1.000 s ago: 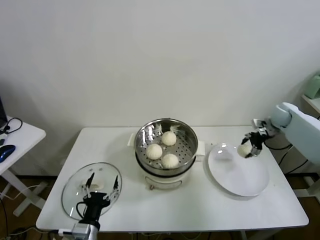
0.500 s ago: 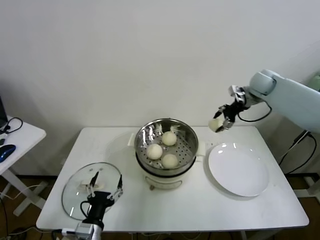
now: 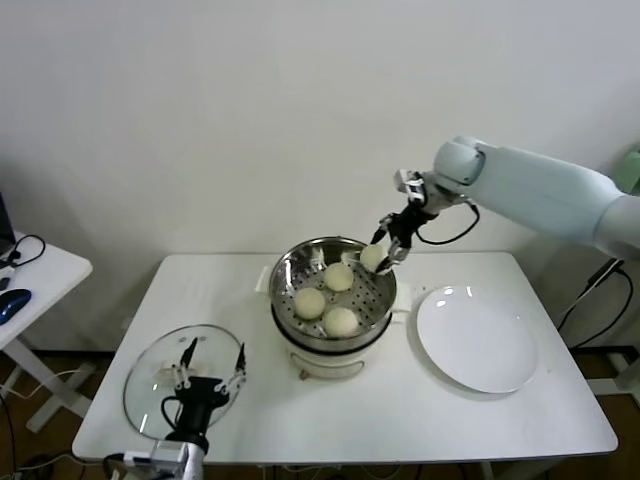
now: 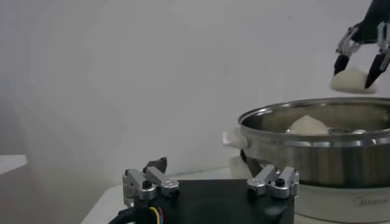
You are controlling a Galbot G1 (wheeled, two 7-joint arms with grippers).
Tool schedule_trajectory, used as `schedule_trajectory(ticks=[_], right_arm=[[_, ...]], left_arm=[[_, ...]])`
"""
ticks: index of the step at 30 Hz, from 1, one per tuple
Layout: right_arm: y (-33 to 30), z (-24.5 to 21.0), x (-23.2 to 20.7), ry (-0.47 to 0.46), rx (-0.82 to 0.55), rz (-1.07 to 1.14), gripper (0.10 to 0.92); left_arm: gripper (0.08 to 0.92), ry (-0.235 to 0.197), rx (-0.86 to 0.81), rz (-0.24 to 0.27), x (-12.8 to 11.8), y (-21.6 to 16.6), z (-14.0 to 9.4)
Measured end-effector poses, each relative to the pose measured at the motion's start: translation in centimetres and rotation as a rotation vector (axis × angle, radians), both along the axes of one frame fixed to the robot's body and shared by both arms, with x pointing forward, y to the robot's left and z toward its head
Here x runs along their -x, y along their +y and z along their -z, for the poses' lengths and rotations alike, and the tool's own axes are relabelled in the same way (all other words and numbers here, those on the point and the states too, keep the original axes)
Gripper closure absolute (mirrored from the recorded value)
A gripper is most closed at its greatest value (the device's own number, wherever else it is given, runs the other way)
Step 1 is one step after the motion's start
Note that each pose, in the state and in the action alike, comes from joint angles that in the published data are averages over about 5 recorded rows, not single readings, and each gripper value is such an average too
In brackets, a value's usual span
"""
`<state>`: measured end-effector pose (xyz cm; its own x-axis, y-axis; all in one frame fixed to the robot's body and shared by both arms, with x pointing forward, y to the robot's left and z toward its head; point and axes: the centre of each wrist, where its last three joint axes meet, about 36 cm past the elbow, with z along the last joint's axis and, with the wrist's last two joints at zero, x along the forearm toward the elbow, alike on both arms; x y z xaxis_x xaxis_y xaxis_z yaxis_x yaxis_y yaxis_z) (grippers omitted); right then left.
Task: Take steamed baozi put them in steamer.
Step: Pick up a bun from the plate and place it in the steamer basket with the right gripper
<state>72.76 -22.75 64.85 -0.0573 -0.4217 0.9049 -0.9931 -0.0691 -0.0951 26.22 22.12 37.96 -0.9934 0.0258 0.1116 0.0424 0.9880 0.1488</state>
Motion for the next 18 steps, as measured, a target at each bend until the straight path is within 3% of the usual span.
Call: schedule_trajectory(ticks=[18], right_arm=[[3.8, 5.6, -0.2, 0.062, 0.075, -0.039, 0.306]], left_arm=[[0.177, 0.001, -0.004, 0.011, -0.1, 0.5, 0.1]])
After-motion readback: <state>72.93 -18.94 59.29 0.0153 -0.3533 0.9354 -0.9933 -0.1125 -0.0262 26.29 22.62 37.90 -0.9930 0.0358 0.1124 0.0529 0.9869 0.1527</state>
